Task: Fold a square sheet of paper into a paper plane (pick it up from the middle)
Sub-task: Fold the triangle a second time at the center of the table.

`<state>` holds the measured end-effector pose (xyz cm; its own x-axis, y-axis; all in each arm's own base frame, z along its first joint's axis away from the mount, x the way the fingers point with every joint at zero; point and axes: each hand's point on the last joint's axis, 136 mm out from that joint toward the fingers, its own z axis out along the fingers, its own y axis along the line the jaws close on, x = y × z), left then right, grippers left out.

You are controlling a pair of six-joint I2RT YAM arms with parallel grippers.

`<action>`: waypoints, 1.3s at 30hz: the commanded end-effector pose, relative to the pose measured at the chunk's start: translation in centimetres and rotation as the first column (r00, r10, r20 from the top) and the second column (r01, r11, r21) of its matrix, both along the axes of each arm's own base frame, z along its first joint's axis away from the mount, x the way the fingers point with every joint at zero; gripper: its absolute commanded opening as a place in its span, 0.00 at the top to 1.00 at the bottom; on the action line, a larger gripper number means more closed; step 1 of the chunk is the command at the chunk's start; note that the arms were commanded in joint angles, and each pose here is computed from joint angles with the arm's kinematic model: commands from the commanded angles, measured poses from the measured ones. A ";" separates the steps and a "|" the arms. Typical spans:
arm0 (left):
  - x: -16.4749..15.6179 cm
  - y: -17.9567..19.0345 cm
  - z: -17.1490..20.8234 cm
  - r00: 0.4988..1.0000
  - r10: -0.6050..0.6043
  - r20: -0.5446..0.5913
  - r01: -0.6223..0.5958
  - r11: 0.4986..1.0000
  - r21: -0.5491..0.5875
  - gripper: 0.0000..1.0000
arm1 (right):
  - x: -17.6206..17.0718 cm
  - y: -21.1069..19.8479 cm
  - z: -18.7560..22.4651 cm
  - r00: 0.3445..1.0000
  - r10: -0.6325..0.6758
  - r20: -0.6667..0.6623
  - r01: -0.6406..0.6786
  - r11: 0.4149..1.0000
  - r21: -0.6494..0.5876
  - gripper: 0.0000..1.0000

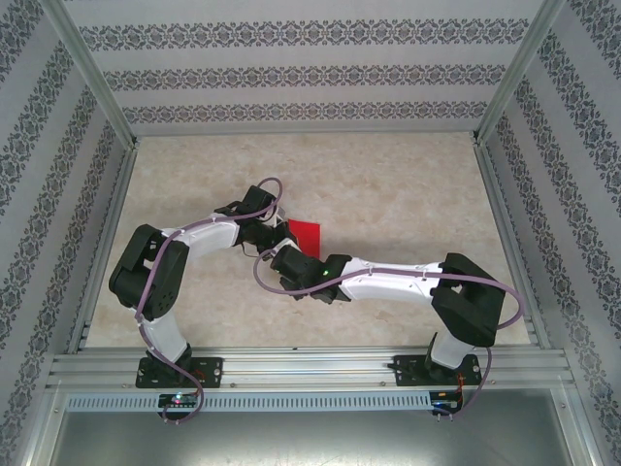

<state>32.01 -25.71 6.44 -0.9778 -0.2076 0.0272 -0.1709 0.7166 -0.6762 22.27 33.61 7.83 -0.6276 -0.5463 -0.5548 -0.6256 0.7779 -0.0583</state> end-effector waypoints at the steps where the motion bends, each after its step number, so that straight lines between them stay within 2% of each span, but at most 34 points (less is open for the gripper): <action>1: -0.4 0.1 1.1 1.000 -0.012 0.021 0.012 1.000 -0.013 0.90 | 0.2 -0.3 0.7 0.999 -0.015 0.032 0.015 1.000 0.002 0.81; 6: -0.5 0.1 1.2 1.000 -0.009 0.023 0.009 1.000 -0.012 0.90 | 0.1 -0.4 0.5 1.000 -0.017 0.022 0.017 1.000 0.004 0.97; 8: -0.7 0.3 1.2 1.000 -0.006 0.025 0.006 1.000 -0.003 0.88 | 0.0 -0.3 0.7 1.000 -0.017 0.018 0.017 1.000 0.020 1.00; 11: -0.8 1.2 1.2 0.999 0.019 0.030 -0.020 0.999 0.042 0.78 | 0.0 -0.4 1.0 0.999 -0.041 -0.001 0.040 0.996 0.076 1.00; 13: -1.1 2.5 1.1 0.998 0.050 0.034 -0.053 0.993 0.109 0.65 | -0.1 -0.4 1.2 0.997 -0.061 -0.041 0.066 0.987 0.145 1.00; 16: -1.6 4.6 1.1 0.995 0.090 0.053 -0.099 0.974 0.203 0.54 | -0.2 -0.3 1.5 0.990 -0.067 -0.125 0.098 0.959 0.267 1.00; 19: -2.6 6.1 1.2 0.991 0.119 0.062 -0.131 0.958 0.256 0.52 | -0.5 0.0 1.7 0.973 -0.029 -0.228 0.121 0.908 0.401 1.00; 22: -3.5 6.6 1.5 0.989 0.129 0.071 -0.143 0.959 0.246 0.53 | 0.0 -0.8 1.8 0.965 -0.032 -0.259 0.152 0.877 0.457 1.00; 26: -4.5 5.5 1.6 0.993 0.095 0.076 -0.107 0.977 0.186 0.62 | 0.5 -1.4 1.3 0.940 0.008 -0.340 0.183 0.831 0.525 1.00; 31: -5.8 3.2 0.8 0.999 0.009 0.046 -0.016 0.985 0.171 0.73 | 1.2 -2.6 0.5 0.925 0.000 -0.380 0.221 0.814 0.537 1.00; 39: -6.5 0.0 -1.0 0.998 -0.060 0.011 0.057 0.981 0.183 0.82 | 1.8 -3.7 -0.3 0.904 -0.019 -0.428 0.274 0.794 0.543 0.98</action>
<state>24.88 -24.05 4.90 -0.9860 -0.1664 -0.0059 -0.1402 0.8488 -0.5098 24.34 29.89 7.87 -0.8850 -0.0940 -0.4560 -0.3882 0.6894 0.6115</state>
